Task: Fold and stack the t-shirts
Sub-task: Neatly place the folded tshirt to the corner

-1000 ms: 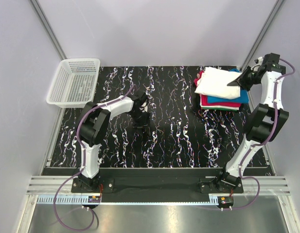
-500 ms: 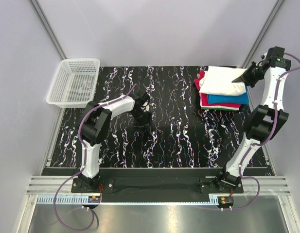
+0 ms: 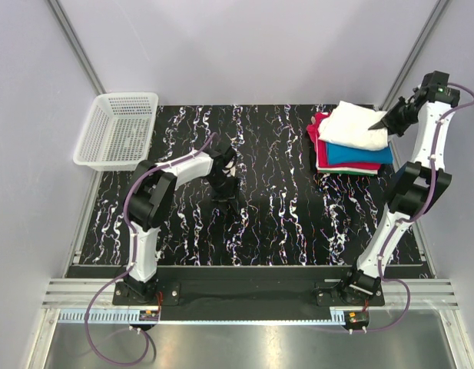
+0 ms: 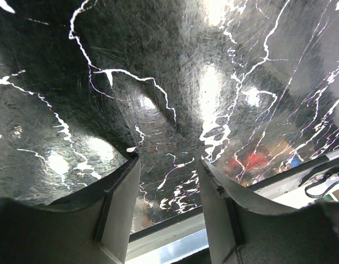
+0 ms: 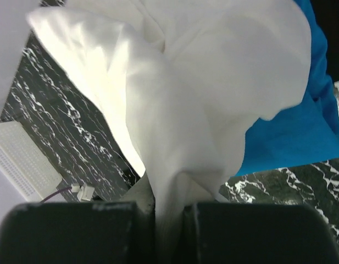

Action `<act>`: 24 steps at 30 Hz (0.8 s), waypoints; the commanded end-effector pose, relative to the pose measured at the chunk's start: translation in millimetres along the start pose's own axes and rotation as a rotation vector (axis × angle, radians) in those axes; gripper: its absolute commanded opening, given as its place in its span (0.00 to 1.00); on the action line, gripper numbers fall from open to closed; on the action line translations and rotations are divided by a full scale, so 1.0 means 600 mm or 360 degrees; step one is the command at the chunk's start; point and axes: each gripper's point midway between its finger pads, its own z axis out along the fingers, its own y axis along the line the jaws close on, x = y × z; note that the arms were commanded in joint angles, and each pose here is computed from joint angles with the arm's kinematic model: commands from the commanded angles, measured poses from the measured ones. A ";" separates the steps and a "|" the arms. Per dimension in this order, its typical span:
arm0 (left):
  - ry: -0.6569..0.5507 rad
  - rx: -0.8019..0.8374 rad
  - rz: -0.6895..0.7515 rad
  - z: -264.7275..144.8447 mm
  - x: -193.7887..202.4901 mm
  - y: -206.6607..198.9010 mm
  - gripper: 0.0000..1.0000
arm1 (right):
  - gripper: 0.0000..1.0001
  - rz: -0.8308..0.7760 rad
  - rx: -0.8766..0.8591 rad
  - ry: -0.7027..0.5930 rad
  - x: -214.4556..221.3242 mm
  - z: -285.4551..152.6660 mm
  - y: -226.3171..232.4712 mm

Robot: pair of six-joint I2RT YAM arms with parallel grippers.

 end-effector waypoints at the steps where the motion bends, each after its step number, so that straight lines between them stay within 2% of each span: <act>1: -0.0038 -0.0016 0.0042 0.014 -0.012 0.002 0.52 | 0.01 0.0061 0.0097 0.0129 0.036 0.010 -0.033; 2: -0.0036 -0.0017 0.0043 0.015 -0.012 0.002 0.52 | 0.10 0.0056 0.0117 0.0117 0.039 0.002 -0.034; 3: -0.0033 -0.0019 0.0045 0.016 -0.012 0.002 0.52 | 0.24 0.0067 0.0147 0.0137 0.047 0.006 -0.044; 5: -0.0032 -0.0013 0.0050 0.017 -0.013 0.000 0.52 | 0.15 0.0067 0.0175 0.0124 0.052 -0.006 -0.046; 6: -0.0031 -0.0008 0.0058 0.018 -0.014 -0.003 0.52 | 0.21 0.0069 0.0184 0.0127 0.055 -0.007 -0.048; 8: -0.0028 -0.0003 0.0064 0.019 -0.014 -0.007 0.52 | 0.42 0.0066 0.0207 0.0092 0.053 -0.022 -0.048; 9: -0.0026 -0.0004 0.0065 0.019 -0.014 -0.006 0.52 | 0.31 0.0061 0.0211 0.0077 0.052 -0.028 -0.047; 10: -0.0034 0.0000 0.0071 0.018 -0.016 -0.008 0.52 | 0.31 0.0054 0.0207 0.0065 0.052 -0.033 -0.044; 13: -0.0028 0.0003 0.0085 0.020 -0.014 -0.009 0.52 | 0.42 0.0041 0.0213 0.0011 0.042 -0.048 -0.039; 15: -0.0020 0.0002 0.0092 0.021 -0.011 -0.008 0.51 | 0.39 0.0031 0.0209 -0.0024 0.035 -0.060 -0.031; 22: -0.0031 0.0012 0.0104 0.021 -0.007 -0.005 0.51 | 0.42 0.0030 0.0406 -0.0188 0.016 -0.106 -0.053; 23: -0.0039 0.0016 0.0108 0.018 -0.008 -0.007 0.51 | 0.50 0.0033 0.0439 -0.0204 0.015 -0.110 -0.059; 24: -0.0044 0.0021 0.0118 0.017 -0.009 -0.008 0.51 | 0.50 0.0034 0.0462 -0.0196 0.017 -0.109 -0.064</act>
